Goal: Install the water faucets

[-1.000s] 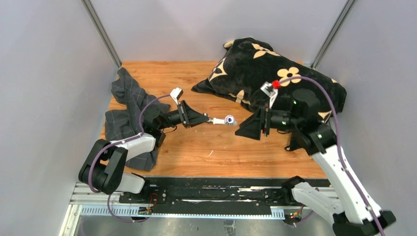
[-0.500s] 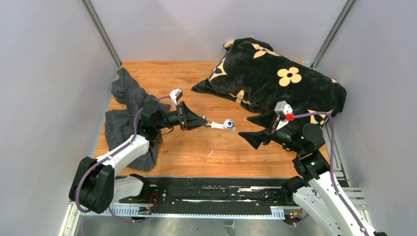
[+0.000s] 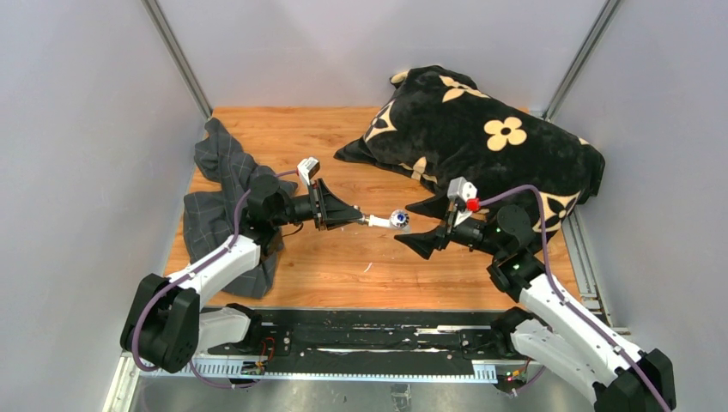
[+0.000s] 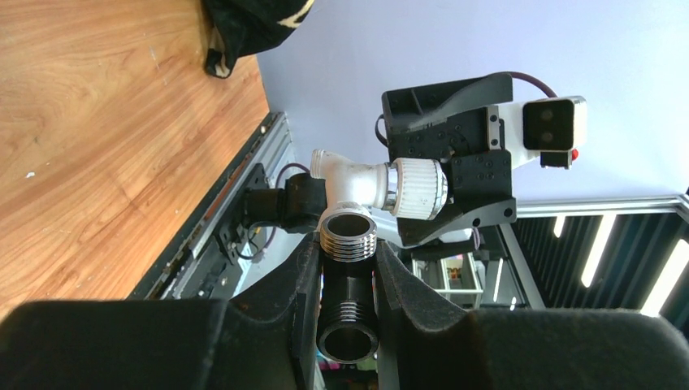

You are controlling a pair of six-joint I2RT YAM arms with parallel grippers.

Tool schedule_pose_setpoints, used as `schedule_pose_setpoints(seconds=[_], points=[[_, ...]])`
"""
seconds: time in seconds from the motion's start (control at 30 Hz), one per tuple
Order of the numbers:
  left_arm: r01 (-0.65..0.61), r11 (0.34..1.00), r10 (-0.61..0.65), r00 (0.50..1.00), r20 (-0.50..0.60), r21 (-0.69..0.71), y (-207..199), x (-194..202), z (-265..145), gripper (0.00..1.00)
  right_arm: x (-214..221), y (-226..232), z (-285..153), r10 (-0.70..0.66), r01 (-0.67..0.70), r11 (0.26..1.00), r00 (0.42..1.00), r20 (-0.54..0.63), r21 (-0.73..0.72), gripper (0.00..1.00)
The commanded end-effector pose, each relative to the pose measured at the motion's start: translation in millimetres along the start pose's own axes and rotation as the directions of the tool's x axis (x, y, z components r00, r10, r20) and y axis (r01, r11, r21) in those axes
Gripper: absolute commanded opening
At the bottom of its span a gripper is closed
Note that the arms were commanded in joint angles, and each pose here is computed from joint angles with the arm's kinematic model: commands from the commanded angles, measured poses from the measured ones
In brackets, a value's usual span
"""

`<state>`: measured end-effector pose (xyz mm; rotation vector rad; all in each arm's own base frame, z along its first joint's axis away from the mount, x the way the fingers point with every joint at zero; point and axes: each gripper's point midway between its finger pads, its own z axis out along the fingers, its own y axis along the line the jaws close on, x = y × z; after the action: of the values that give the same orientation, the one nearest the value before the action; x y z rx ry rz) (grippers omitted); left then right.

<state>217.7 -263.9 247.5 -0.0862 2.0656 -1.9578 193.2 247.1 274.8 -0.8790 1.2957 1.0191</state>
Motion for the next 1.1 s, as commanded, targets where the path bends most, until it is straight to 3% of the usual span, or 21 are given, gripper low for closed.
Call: schedule_pose_setpoints(seconds=[0.0, 0.17, 0.33, 0.5, 0.63, 0.73, 0.83, 1.07], points=[[-0.045, 0.998, 0.046, 0.999, -0.020, 0.044, -20.3, -1.1, -0.9, 0.00, 3.1, 8.5, 9.8, -0.084, 0.085, 0.995, 0.996, 0.020, -0.050, 0.75], [-0.065, 0.997, 0.067, 0.997, -0.031, 0.051, -22.8, -0.8, -0.8, 0.00, 22.3, 9.2, 17.0, -0.077, 0.074, 0.993, 0.997, -0.024, -0.097, 0.71], [-0.069, 0.996, 0.070, 0.997, -0.033, 0.049, -20.8, -0.1, -0.7, 0.00, 25.1, 14.4, 23.1, -0.043, 0.038, 0.988, 0.998, -0.034, -0.150, 0.42], [-0.130, 0.990, 0.132, 0.991, -0.034, 0.057, -21.3, -1.1, 0.0, 0.00, 27.1, 22.3, 19.8, 0.009, -0.017, 0.985, 0.999, -0.046, -0.174, 0.03], [-0.190, 0.980, 0.192, 0.981, -0.021, 0.066, -24.0, -4.1, 0.6, 0.00, 12.4, 34.9, 16.9, 0.220, -0.221, 0.959, 0.975, -0.028, -0.177, 0.01], [-0.246, 0.965, 0.246, 0.969, 0.015, 0.088, -34.1, -7.5, -0.4, 0.00, 1.6, 32.2, 20.2, 0.452, -0.452, 0.885, 0.892, -0.026, -0.111, 0.01], [-0.288, 0.951, 0.285, 0.958, 0.042, 0.114, -43.7, -9.4, -1.7, 0.00, -3.0, 27.4, 24.3, 0.645, -0.643, 0.762, 0.764, -0.001, -0.076, 0.01], [-0.316, 0.919, 0.292, 0.947, 0.131, 0.234, -67.7, -11.8, -7.0, 0.00, -0.1, 21.0, 39.5, 0.935, -0.931, 0.349, 0.354, -0.024, -0.110, 0.01]])
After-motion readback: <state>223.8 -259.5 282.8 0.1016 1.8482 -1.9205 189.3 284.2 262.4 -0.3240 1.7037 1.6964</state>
